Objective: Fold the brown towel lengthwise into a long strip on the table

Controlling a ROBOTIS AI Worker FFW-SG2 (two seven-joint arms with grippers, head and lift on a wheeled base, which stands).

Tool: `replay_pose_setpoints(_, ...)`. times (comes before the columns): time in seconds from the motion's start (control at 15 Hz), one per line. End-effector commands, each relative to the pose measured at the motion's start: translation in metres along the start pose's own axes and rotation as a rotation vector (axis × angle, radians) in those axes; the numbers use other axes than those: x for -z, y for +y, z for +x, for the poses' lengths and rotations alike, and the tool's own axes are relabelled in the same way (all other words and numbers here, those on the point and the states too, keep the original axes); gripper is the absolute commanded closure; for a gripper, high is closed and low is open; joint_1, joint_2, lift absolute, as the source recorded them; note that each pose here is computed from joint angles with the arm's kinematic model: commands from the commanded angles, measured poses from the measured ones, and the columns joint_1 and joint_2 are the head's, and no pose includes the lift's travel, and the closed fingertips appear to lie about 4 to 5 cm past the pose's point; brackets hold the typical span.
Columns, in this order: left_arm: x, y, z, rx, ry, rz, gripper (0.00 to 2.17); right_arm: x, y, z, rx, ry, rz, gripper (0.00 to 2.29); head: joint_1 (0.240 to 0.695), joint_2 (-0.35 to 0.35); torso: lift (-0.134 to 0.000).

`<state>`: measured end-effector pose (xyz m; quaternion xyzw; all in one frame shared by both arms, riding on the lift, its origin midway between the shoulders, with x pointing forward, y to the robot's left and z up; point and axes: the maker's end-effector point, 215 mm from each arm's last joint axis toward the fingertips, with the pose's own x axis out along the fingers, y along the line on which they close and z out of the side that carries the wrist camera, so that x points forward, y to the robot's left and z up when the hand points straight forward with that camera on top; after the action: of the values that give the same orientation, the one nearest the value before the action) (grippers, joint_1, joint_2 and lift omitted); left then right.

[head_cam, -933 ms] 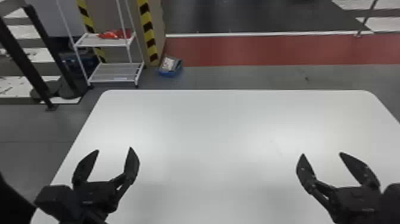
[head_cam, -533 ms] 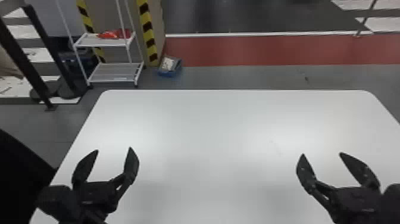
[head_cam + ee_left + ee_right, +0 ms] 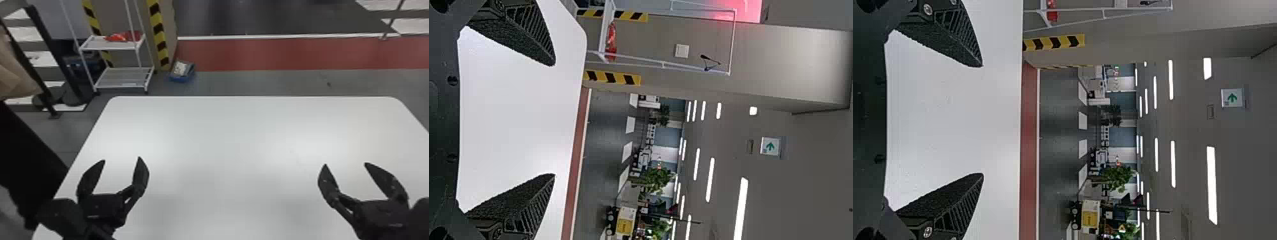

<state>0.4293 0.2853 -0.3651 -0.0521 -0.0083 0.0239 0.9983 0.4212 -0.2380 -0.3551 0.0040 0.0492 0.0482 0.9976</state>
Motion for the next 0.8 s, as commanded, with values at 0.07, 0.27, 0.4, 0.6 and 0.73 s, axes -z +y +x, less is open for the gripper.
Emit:
replay_pose_setpoints(0.07,-0.0004,-0.0009,-0.0002,0.001,-0.001,-0.002,0.08,0.0002,0.0000,-0.0002,0.000,0.000,0.002,0.10,0.695,0.063,-0.094)
replay_pose_setpoints(0.27,-0.0004,-0.0009,-0.0002,0.001,-0.001,-0.002,0.08,0.0002,0.0000,-0.0002,0.000,0.000,0.002,0.10,0.695,0.062,-0.094)
replay_pose_setpoints(0.4,-0.0006,-0.0010,-0.0006,0.001,-0.001,-0.002,0.08,0.0002,-0.0003,-0.0002,0.001,0.000,0.002,0.10,0.695,0.062,-0.094)
replay_pose_setpoints(0.6,-0.0006,-0.0010,-0.0006,0.001,-0.001,-0.002,0.08,0.0010,-0.0011,-0.0003,0.003,0.003,0.003,0.10,0.695,0.061,-0.094)
replay_pose_setpoints(0.73,-0.0006,-0.0014,-0.0006,0.002,-0.001,-0.002,0.08,0.0010,-0.0023,-0.0004,0.006,0.003,0.002,0.10,0.695,0.060,-0.094)
